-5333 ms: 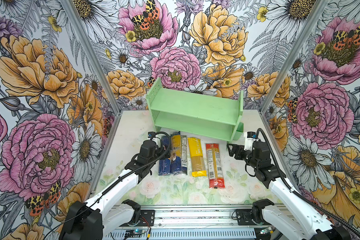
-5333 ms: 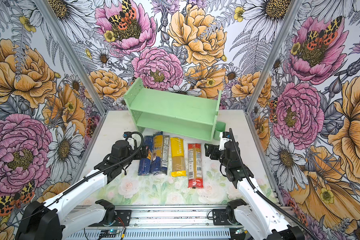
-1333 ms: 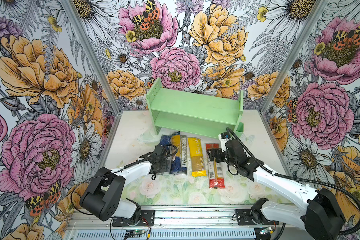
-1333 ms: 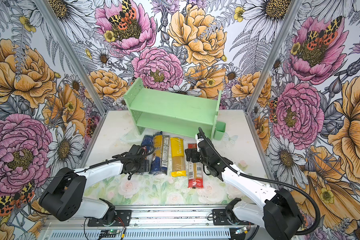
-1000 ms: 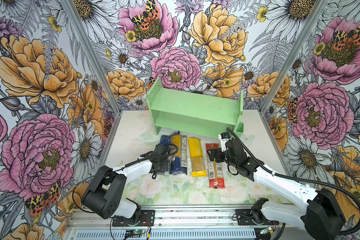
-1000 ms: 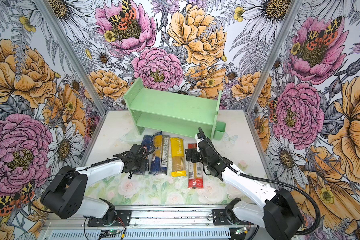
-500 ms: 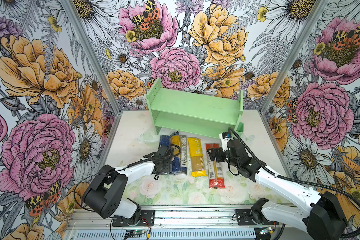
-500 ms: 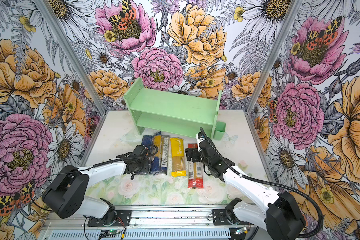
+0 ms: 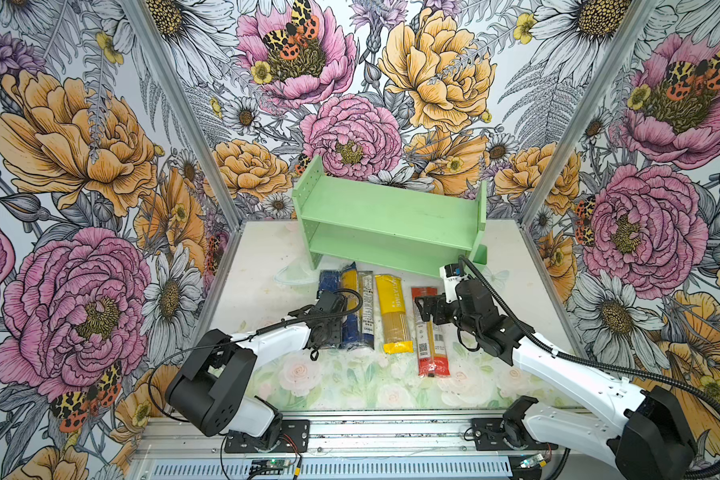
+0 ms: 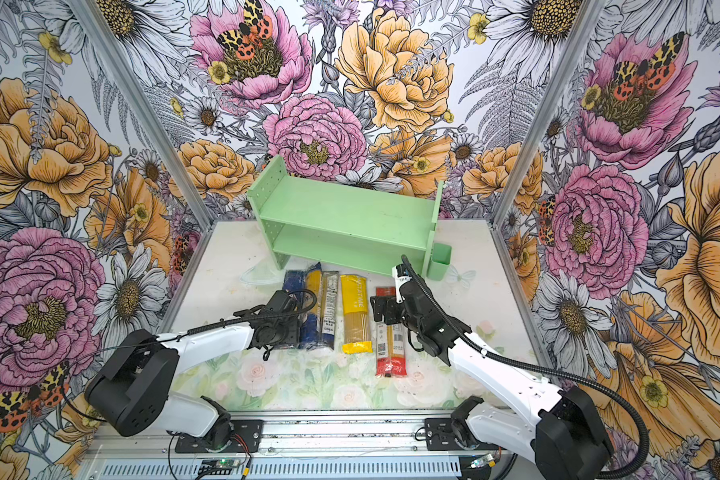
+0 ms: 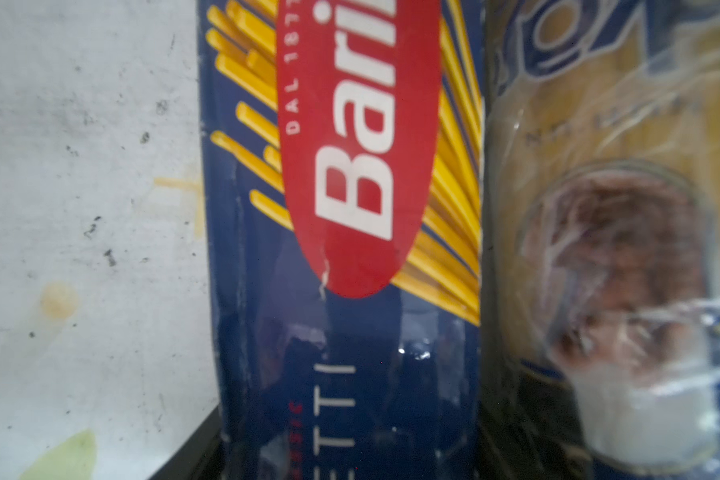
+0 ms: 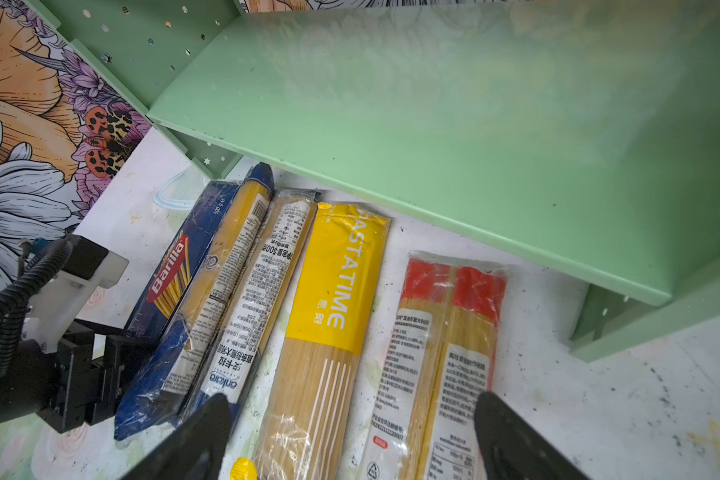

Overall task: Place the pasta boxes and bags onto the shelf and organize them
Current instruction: 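Lower the left gripper around the blue Barilla box and close it, then lift the Barilla box upright with the left gripper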

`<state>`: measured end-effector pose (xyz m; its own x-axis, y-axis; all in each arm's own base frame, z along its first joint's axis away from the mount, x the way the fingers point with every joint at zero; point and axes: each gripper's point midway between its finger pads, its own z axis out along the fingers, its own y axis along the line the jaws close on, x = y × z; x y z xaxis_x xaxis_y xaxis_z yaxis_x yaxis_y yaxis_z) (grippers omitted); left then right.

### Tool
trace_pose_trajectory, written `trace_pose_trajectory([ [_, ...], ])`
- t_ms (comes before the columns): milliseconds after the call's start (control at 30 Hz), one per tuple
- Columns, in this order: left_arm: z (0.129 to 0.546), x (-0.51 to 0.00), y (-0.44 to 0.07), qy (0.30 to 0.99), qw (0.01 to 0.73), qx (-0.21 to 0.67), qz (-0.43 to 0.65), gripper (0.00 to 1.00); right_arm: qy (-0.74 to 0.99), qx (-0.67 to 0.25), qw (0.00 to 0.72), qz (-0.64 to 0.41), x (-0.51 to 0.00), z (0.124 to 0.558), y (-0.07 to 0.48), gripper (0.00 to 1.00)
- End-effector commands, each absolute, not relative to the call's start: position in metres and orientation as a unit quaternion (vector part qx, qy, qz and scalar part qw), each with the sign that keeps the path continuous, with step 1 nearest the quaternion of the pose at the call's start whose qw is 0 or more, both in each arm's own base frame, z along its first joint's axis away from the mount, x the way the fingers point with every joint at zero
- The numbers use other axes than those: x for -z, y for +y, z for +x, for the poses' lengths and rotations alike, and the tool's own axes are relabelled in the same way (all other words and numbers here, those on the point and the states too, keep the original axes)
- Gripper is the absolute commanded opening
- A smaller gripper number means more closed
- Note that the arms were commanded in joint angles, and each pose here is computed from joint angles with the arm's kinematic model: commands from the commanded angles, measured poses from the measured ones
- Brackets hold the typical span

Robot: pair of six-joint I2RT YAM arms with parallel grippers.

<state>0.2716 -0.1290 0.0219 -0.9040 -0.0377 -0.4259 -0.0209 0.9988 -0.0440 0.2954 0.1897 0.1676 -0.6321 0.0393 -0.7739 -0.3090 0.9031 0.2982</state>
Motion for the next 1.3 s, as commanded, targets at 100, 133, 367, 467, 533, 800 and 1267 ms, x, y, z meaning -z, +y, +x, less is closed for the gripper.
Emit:
trace_pose_trajectory([
  [100, 0.253, -0.009, -0.130, 0.983, 0.179, 0.034, -0.019, 0.40, 0.869, -0.210, 0.439, -0.082, -0.175, 0.294, 0.190, 0.93],
  [133, 0.253, -0.011, -0.131, 0.983, 0.181, 0.037, -0.019, 0.38, 0.869, -0.210, 0.440, -0.081, -0.175, 0.294, 0.189, 0.93],
  [367, 0.255, -0.029, -0.131, 0.979, 0.195, 0.060, -0.024, 0.22, 0.868, -0.211, 0.442, -0.081, -0.176, 0.293, 0.188, 0.93],
  [467, 0.256, -0.039, -0.130, 0.976, 0.203, 0.079, -0.032, 0.17, 0.869, -0.210, 0.441, -0.081, -0.175, 0.293, 0.188, 0.93],
  [533, 0.257, -0.046, -0.130, 0.973, 0.210, 0.094, -0.037, 0.14, 0.869, -0.210, 0.441, -0.080, -0.175, 0.293, 0.188, 0.93],
  [800, 0.258, -0.080, -0.126, 0.956, 0.243, 0.150, -0.062, 0.05, 0.869, -0.212, 0.439, -0.081, -0.174, 0.292, 0.189, 0.93],
  [1267, 0.247, -0.137, -0.128, 0.916, 0.276, 0.275, -0.091, 0.04, 0.870, -0.215, 0.435, -0.081, -0.173, 0.293, 0.191, 0.93],
])
